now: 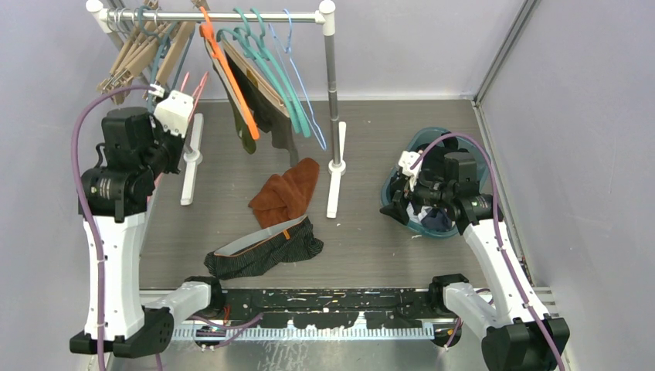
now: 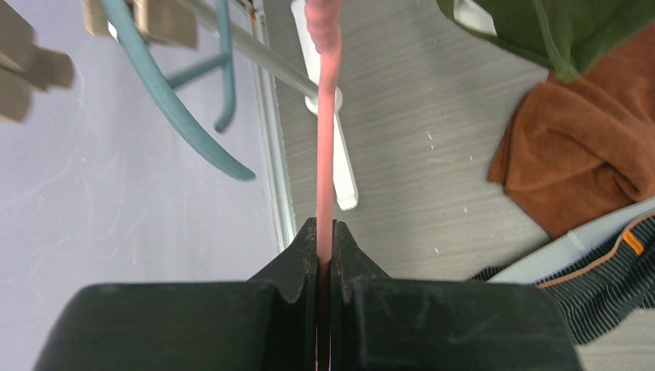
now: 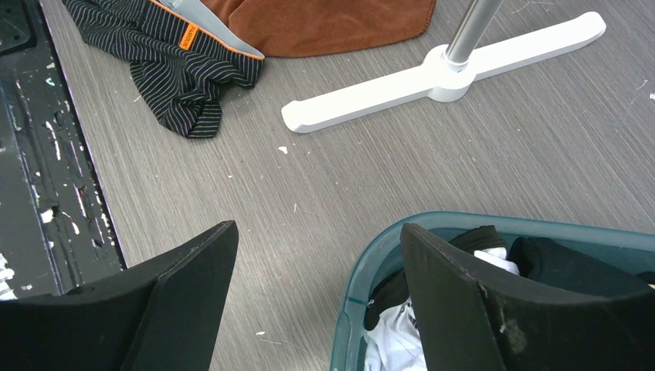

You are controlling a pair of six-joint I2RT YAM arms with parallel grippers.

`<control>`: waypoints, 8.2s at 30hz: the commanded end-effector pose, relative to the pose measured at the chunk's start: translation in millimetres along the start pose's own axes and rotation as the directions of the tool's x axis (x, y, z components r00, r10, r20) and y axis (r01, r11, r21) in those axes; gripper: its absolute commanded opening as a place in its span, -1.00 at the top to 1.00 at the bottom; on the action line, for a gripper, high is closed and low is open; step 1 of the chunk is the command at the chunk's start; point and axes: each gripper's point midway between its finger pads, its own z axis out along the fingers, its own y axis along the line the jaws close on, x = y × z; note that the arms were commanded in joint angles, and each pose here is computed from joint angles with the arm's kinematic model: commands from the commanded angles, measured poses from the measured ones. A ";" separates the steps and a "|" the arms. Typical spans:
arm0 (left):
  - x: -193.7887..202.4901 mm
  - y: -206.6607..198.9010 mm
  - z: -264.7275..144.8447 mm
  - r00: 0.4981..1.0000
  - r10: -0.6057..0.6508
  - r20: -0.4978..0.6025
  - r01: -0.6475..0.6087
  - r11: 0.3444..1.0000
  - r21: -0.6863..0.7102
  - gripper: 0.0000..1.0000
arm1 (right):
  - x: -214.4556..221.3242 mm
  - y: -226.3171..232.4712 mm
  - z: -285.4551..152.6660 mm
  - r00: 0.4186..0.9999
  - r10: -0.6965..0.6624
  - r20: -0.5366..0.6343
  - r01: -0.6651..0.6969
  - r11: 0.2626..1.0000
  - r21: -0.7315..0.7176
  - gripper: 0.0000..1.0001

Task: Remove the underwear clipped to the hanger
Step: Place the hanger at the clothesline, then pick up the underwear from the center of the board, then place the underwear in the bin.

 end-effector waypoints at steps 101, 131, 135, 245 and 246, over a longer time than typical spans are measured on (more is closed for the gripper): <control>99.9 -128.9 -6.9 0.993 0.116 0.000 -0.092 0.786 0.611 -0.65 | 12.1 -2.6 20.5 0.995 -0.066 -0.078 0.066 0.998 0.000 -0.67; 251.7 -238.5 107.8 0.747 0.655 -0.114 -0.322 0.506 0.800 -0.73 | 21.4 -6.1 24.2 0.993 -0.047 -0.111 0.048 0.999 0.006 -0.68; 260.6 -244.5 107.9 0.741 0.661 -0.120 -0.312 0.496 0.810 -0.67 | 21.3 -6.1 24.1 0.993 -0.050 -0.110 0.051 0.999 0.007 -0.68; -55.9 -132.6 -87.2 0.868 -0.235 0.438 -0.120 0.755 0.644 -0.96 | 108.6 -96.3 -23.7 0.858 0.339 -0.387 -0.075 0.826 0.558 0.98; -56.2 -131.6 -87.9 0.867 -0.235 0.439 -0.119 0.758 0.642 -0.96 | 115.6 -91.8 -20.7 0.841 0.355 -0.408 -0.092 0.838 0.538 0.99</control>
